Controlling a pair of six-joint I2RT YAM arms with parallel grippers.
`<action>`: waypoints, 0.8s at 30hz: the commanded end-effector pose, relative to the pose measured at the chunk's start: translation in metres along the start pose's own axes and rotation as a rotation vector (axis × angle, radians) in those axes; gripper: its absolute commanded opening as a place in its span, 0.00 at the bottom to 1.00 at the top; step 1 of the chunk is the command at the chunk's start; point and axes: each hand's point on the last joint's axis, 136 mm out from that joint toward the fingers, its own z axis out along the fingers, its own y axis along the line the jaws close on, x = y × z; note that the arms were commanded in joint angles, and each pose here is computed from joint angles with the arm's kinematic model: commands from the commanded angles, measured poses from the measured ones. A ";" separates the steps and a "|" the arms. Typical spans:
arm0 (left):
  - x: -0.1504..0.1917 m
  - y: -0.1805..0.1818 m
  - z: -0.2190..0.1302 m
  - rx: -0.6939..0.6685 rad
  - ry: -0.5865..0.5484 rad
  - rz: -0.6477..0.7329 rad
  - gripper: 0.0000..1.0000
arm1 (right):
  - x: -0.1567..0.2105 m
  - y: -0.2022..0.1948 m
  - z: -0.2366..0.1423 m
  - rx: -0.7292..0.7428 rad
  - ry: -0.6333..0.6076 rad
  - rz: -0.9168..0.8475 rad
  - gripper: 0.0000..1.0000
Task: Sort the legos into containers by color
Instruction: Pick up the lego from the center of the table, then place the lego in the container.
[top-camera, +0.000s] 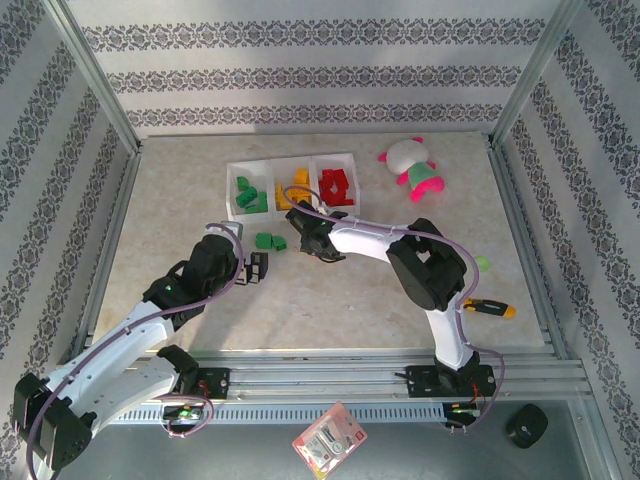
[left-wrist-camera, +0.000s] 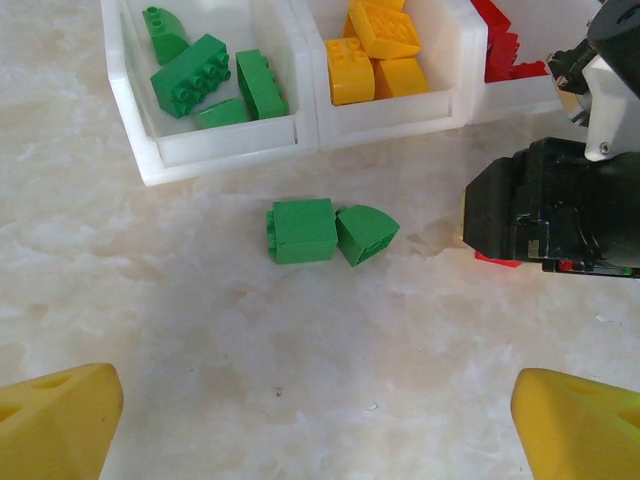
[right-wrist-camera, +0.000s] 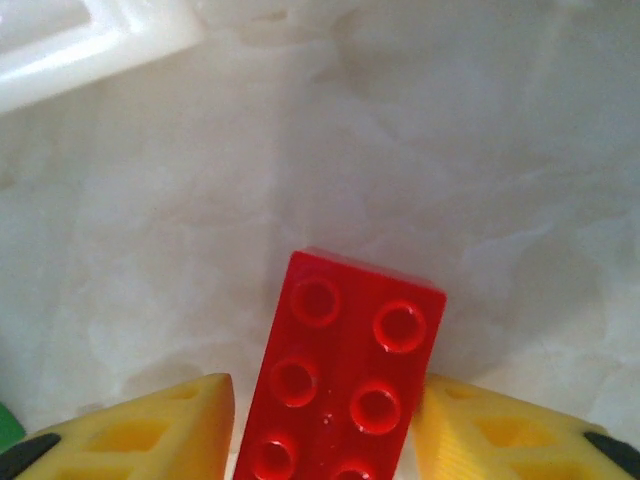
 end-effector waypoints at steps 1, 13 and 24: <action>0.005 -0.002 0.003 -0.002 0.012 0.002 0.99 | 0.010 -0.007 0.001 0.038 0.031 -0.020 0.41; 0.002 -0.050 0.014 0.224 0.007 0.071 0.99 | -0.026 -0.015 -0.068 -0.037 -0.151 -0.002 0.17; -0.015 -0.125 0.027 0.496 -0.117 0.115 0.99 | -0.103 0.002 -0.114 -0.202 -0.276 -0.215 0.20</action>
